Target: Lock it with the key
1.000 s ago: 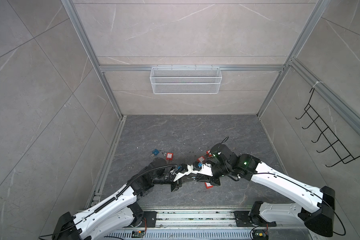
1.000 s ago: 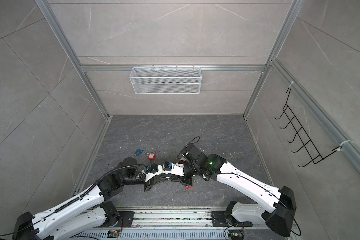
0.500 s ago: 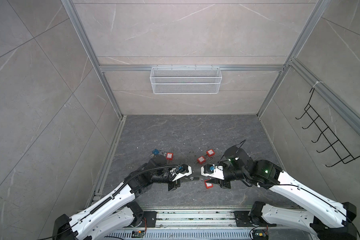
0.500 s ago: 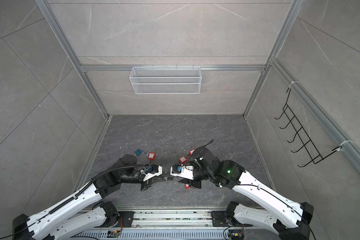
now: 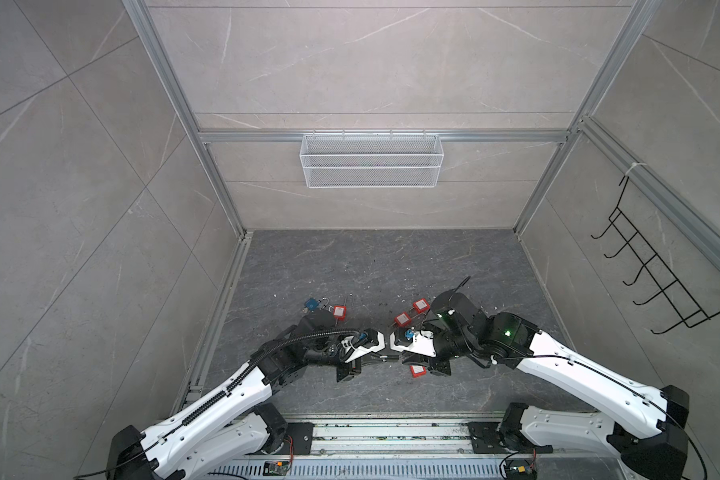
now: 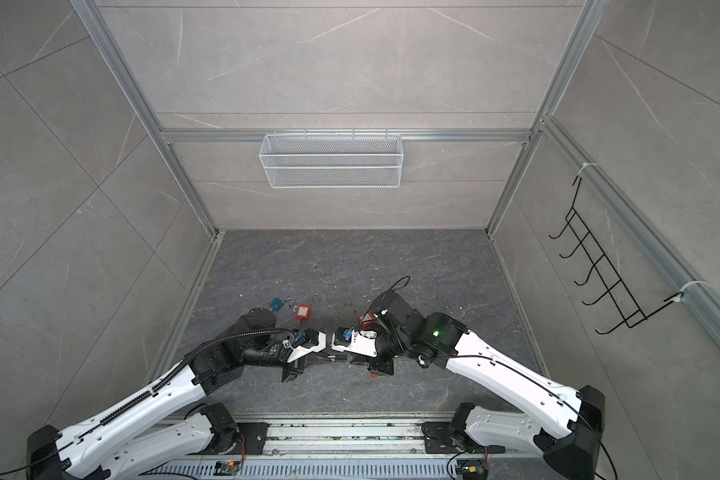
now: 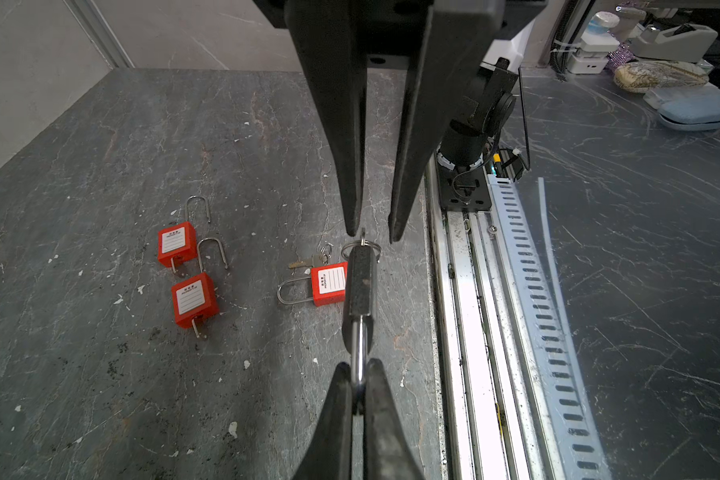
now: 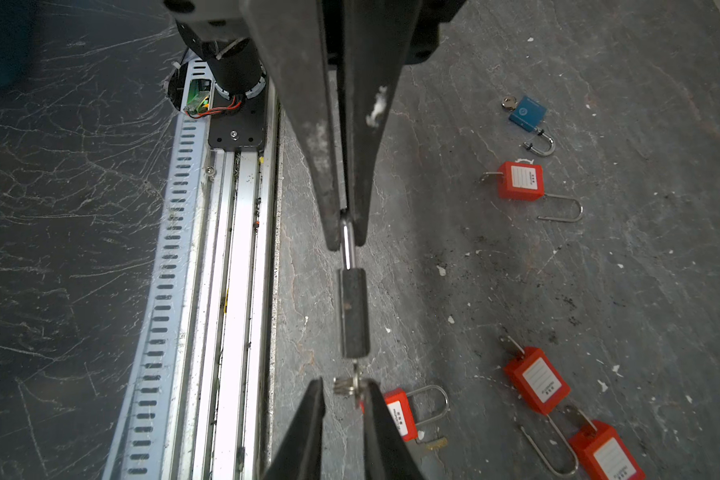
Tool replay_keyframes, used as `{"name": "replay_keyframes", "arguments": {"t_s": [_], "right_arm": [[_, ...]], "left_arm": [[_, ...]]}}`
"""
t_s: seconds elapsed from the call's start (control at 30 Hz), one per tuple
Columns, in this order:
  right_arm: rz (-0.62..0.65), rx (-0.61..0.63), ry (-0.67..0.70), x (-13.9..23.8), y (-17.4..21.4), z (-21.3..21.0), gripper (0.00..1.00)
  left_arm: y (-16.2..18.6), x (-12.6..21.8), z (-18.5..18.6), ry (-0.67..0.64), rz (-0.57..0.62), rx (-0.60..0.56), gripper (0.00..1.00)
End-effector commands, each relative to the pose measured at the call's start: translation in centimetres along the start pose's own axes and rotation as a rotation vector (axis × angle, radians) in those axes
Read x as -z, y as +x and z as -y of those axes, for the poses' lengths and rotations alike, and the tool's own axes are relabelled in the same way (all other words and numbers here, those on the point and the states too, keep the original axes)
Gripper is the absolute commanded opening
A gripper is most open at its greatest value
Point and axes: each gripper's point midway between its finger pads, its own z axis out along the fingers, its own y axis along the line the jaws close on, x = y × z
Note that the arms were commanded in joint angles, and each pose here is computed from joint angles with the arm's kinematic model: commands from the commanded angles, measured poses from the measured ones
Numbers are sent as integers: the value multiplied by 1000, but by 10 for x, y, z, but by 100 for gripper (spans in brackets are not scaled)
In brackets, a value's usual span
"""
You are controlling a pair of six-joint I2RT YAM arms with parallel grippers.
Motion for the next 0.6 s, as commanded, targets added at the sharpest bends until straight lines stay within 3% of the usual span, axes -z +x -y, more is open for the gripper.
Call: {"name": "replay_keyframes", "arguments": {"t_s": [0.0, 0.33, 0.57], "right_arm": [[31, -1, 18, -1, -9, 5, 20], [-15, 5, 16, -7, 0, 7, 19], [-46, 0, -1, -10, 7, 4, 7]], "left_arm": [[-25, 6, 1, 16, 69, -64, 0], [-26, 6, 2, 19, 77, -68, 0], [-27, 6, 1, 19, 76, -74, 0]]}}
